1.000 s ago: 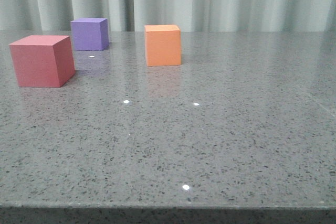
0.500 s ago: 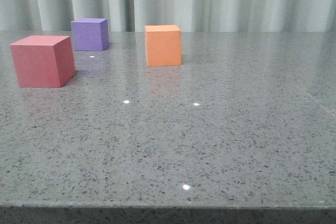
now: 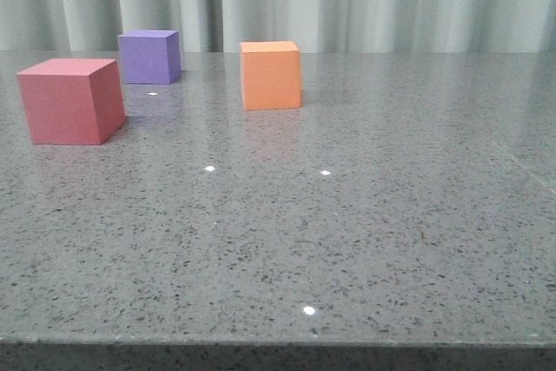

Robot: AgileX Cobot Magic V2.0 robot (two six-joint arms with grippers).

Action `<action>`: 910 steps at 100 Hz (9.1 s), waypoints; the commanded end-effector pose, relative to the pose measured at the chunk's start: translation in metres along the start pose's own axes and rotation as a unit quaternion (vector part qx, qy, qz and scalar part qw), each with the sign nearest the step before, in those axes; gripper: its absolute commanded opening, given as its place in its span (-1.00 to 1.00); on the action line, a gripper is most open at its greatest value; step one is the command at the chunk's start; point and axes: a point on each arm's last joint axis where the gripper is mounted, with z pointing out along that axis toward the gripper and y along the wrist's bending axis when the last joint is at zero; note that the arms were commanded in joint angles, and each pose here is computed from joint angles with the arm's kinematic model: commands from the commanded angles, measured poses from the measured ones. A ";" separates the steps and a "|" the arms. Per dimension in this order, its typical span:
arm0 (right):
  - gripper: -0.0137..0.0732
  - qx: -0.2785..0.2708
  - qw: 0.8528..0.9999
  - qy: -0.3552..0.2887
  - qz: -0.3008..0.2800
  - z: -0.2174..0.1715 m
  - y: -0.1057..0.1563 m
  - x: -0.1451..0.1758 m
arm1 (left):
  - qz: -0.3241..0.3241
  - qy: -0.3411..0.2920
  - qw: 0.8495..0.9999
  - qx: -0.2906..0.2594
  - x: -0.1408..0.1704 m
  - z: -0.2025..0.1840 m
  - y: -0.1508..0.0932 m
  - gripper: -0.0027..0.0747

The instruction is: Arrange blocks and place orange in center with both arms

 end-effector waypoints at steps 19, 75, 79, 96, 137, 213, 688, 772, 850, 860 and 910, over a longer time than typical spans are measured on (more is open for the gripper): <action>-0.84 -0.005 0.998 -0.055 -0.013 -0.003 0.001 -0.016 | -0.002 -0.054 0.999 0.008 0.000 -0.002 -0.001 -0.98; -0.84 -0.005 0.998 -0.055 -0.013 -0.003 0.001 -0.016 | -0.050 0.063 0.997 -0.008 -0.141 0.010 -0.014 -0.98; -0.84 -0.005 0.998 -0.055 -0.013 -0.003 0.001 -0.016 | -0.050 0.090 0.995 -0.012 -0.152 0.016 -0.015 -0.98; -0.84 -0.005 0.998 -0.055 -0.013 -0.003 0.001 -0.016 | -0.050 0.162 0.985 -0.021 -0.188 0.045 -0.019 -0.98; -0.84 -0.005 0.998 -0.055 -0.013 -0.003 0.001 -0.016 | -0.056 0.211 0.975 -0.026 -0.188 0.100 -0.020 -0.84; -0.84 -0.005 0.998 -0.055 -0.013 -0.003 0.001 -0.016 | -0.082 0.296 0.952 -0.017 -0.165 0.136 -0.025 0.72; -0.84 -0.005 0.998 -0.055 -0.013 -0.003 0.001 -0.016 | 0.048 0.437 0.898 0.017 -0.041 0.368 -0.087 -0.12; -0.84 -0.005 0.998 -0.055 -0.013 -0.003 0.001 -0.016 | 0.034 0.358 0.933 0.028 -0.113 0.340 -0.088 0.76; -0.84 -0.005 0.998 -0.055 -0.013 -0.003 0.001 -0.016 | 0.005 0.171 0.985 0.003 -0.163 0.115 -0.026 0.71; -0.84 -0.005 0.998 -0.055 -0.013 -0.003 0.001 -0.016 | 0.005 0.158 0.987 0.006 -0.148 0.091 -0.023 0.66; -0.84 -0.005 0.998 -0.055 -0.013 -0.003 0.001 -0.016 | 0.004 0.064 0.998 0.026 -0.108 0.040 -0.016 -0.28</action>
